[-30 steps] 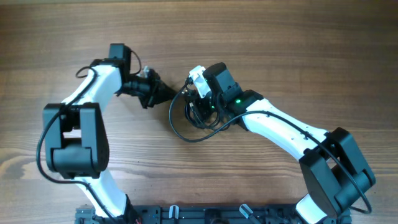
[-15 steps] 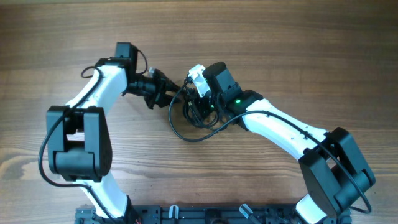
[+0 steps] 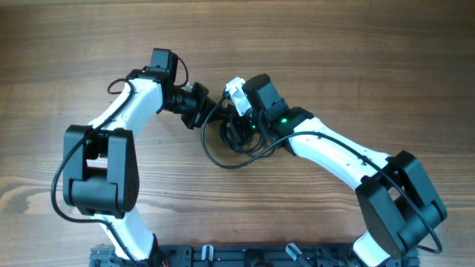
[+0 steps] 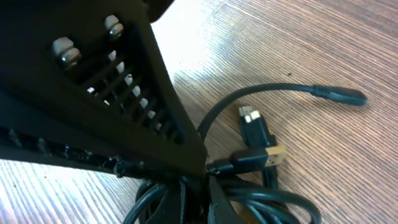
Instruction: Untangle cables
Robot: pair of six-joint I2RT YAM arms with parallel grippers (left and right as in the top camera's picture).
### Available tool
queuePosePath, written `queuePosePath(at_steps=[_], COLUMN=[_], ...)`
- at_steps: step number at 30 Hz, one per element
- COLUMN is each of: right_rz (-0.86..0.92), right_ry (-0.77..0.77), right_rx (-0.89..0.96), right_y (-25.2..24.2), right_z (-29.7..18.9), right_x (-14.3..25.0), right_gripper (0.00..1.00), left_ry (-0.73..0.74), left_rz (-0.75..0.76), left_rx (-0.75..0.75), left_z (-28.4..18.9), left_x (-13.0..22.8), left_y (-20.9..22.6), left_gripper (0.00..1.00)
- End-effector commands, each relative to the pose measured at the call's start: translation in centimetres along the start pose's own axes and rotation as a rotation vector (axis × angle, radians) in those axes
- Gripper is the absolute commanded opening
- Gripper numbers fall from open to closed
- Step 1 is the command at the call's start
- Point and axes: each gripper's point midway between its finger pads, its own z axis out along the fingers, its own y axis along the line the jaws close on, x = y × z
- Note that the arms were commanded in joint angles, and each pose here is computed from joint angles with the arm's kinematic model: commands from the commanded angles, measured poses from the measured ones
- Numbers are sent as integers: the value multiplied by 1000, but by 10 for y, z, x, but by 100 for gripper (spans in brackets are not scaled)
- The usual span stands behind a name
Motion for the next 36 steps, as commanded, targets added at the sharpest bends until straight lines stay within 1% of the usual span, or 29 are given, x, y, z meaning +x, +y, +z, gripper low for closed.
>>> queuePosePath(at_steps=[1, 5, 11, 16, 20, 25, 30, 33, 34, 36], right_rz=[-39, -43, -64, -91, -105, -124, -140, -168, -178, -186], right_ry=[-10, -20, -58, -73, -55, -10, -15, -50, -60, -74], right_rx=[-54, -104, -151, -269, -344, -407, -413, -467, -480, -477], right_y=[9, 18, 30, 52, 64, 74, 77, 88, 91, 92], right_z=[2, -4, -21, -31, -35, -40, -50, -63, -68, -72], right_x=[-5, -8, -20, -23, -18, -5, -6, -13, -15, -18], right_gripper=[4, 4, 4, 4, 4, 4, 4, 4, 4, 4], left_ry=[-64, -110, -212, -261, -302, -349, -387, -401, -400, -349], left_rz=[55, 94, 41, 36, 42, 8, -11, -17, -18, -9], left_rx=[7, 32, 8, -15, -1, 25, 28, 27, 27, 41], left_z=[-4, -7, -15, -17, -23, -36, -47, -50, -50, -47], left_x=[-5, -16, -38, -46, -57, -71, -82, -86, -86, -77], left_y=[-9, -17, -12, -8, -11, -11, -8, -6, -6, -8], left_gripper=[4, 4, 4, 4, 4, 4, 4, 4, 4, 4])
